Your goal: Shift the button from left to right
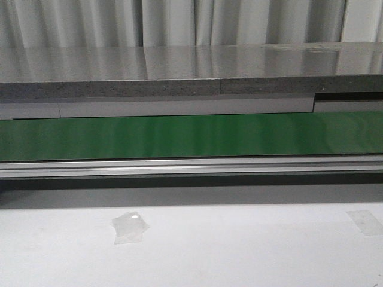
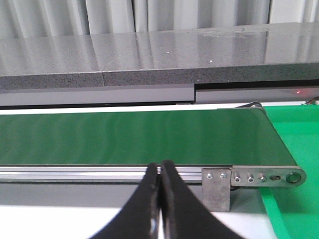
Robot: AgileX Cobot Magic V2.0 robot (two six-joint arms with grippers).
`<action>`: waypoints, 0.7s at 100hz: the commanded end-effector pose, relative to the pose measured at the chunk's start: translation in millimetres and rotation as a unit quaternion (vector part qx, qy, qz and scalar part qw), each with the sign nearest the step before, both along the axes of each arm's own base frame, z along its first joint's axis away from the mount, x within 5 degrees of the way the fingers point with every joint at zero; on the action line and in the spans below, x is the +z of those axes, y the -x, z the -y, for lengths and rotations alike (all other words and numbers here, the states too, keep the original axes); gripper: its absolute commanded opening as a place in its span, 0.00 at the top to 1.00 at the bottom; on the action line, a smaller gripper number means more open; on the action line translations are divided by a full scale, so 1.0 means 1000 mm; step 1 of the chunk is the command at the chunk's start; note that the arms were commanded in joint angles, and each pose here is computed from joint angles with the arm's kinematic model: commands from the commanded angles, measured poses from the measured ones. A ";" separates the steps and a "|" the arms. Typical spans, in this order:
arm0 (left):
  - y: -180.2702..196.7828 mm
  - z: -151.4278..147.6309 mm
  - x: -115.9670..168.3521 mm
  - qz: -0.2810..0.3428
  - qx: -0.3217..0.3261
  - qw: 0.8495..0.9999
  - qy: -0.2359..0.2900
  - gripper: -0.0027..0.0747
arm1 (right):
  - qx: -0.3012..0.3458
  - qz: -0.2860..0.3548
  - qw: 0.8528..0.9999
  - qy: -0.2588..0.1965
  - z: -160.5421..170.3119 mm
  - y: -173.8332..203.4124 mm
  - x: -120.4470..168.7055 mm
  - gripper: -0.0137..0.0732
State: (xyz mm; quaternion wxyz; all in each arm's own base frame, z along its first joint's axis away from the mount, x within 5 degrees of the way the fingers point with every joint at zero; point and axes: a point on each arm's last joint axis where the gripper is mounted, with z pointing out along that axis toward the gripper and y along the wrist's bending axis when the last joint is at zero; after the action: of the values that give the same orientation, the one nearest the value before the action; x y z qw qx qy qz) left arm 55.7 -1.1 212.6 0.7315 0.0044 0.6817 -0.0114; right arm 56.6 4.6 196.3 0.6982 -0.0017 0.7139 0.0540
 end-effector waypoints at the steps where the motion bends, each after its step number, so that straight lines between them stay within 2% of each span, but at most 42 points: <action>1: 0.007 0.000 0.022 0.052 -0.006 0.999 0.013 0.99 | -0.001 0.059 0.998 0.000 0.000 0.003 0.014 0.92; 19: 0.014 -0.001 0.070 0.010 0.003 1.000 0.013 0.99 | -0.001 0.059 0.998 0.000 0.000 0.003 0.014 0.92; 40: 0.006 -0.004 0.134 -0.104 0.020 0.994 0.009 0.99 | -0.001 0.059 0.998 0.000 0.000 0.003 0.014 0.92; 56: -0.015 -0.005 0.175 -0.196 0.030 0.980 0.009 0.99 | -0.001 0.059 0.998 0.000 0.000 0.003 0.014 0.92; 70: -0.039 -0.005 0.195 -0.271 0.036 0.962 0.008 0.99 | -0.001 0.059 0.998 0.000 0.000 0.003 0.014 0.92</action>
State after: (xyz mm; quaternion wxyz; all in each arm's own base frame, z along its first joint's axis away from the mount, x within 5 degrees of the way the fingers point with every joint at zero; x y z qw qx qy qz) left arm 79.9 4.5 386.8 0.5288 -0.0272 0.8483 0.0118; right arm 56.6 4.6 196.3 0.6982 -0.0017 0.7139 0.0540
